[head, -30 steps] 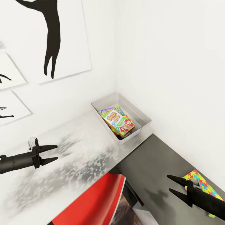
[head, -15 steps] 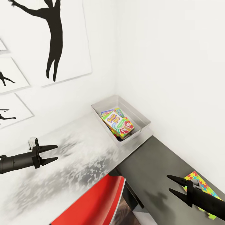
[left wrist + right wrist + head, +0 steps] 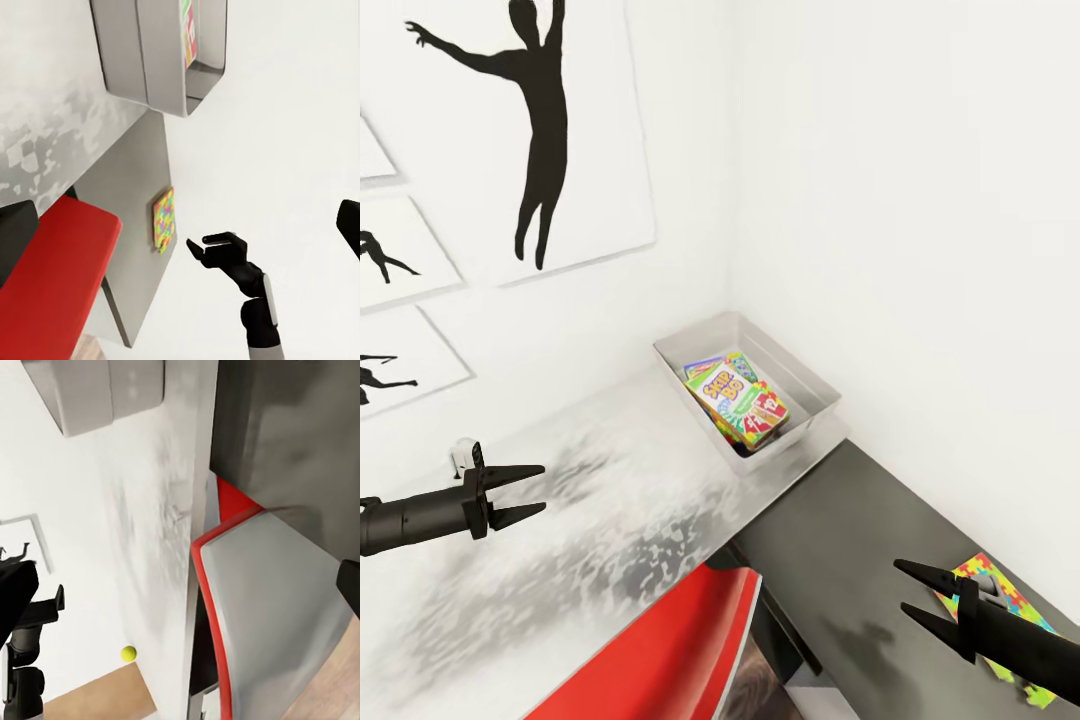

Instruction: Put all the toys in the child's room - the three board games (two on the bed and one on the table), the two jigsaw puzzles on the table, and the tennis ball on the table - inside the toy box on the table in the child's room.

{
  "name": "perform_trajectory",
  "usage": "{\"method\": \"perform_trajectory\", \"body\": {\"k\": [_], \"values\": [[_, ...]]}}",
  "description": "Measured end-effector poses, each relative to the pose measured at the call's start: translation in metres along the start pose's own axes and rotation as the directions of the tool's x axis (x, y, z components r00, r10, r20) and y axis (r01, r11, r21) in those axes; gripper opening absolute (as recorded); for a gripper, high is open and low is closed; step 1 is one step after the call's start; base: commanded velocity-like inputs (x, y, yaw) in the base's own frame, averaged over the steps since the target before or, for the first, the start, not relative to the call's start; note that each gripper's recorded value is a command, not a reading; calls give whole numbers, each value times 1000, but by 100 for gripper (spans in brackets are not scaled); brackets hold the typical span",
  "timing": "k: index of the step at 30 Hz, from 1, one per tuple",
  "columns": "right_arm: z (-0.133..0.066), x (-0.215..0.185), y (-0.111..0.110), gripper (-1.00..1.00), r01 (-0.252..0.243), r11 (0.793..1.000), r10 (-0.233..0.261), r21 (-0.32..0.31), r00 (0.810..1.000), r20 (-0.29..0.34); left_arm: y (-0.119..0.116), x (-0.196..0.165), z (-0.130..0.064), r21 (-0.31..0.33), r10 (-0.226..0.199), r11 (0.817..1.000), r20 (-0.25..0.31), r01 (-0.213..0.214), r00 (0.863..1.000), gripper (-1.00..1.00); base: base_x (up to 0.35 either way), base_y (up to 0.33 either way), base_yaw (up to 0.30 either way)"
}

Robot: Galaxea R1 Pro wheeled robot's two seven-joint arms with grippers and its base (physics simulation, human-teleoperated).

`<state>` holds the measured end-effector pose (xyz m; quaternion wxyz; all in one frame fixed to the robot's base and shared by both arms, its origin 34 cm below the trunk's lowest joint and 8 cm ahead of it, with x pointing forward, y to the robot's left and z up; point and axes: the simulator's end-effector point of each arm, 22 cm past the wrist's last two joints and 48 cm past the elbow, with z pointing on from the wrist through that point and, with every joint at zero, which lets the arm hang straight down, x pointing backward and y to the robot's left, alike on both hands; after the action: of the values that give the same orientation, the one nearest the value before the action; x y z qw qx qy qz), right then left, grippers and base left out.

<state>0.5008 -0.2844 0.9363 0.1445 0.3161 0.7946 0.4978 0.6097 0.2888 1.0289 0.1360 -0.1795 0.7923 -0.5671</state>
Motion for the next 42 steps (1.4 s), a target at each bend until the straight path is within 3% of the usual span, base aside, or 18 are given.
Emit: {"method": "perform_trajectory", "body": {"k": [14, 26, 42], "values": [[-3, 0, 8, 100, 16, 1000, -16, -13, 1000, 7, -10, 1, -4, 9, 19, 1000, 5, -19, 1000, 100, -15, 0, 0], [-6, 0, 15, 100, 30, 999, -30, -26, 999, 13, -19, 2, -6, 18, 35, 999, 10, -35, 999, 100, -201, 0, 0], [-10, 0, 24, 100, 49, 998, -48, -41, 999, 21, -32, 4, -10, 34, 55, 998, 17, -56, 998, 100, -12, 0, 0]]}}
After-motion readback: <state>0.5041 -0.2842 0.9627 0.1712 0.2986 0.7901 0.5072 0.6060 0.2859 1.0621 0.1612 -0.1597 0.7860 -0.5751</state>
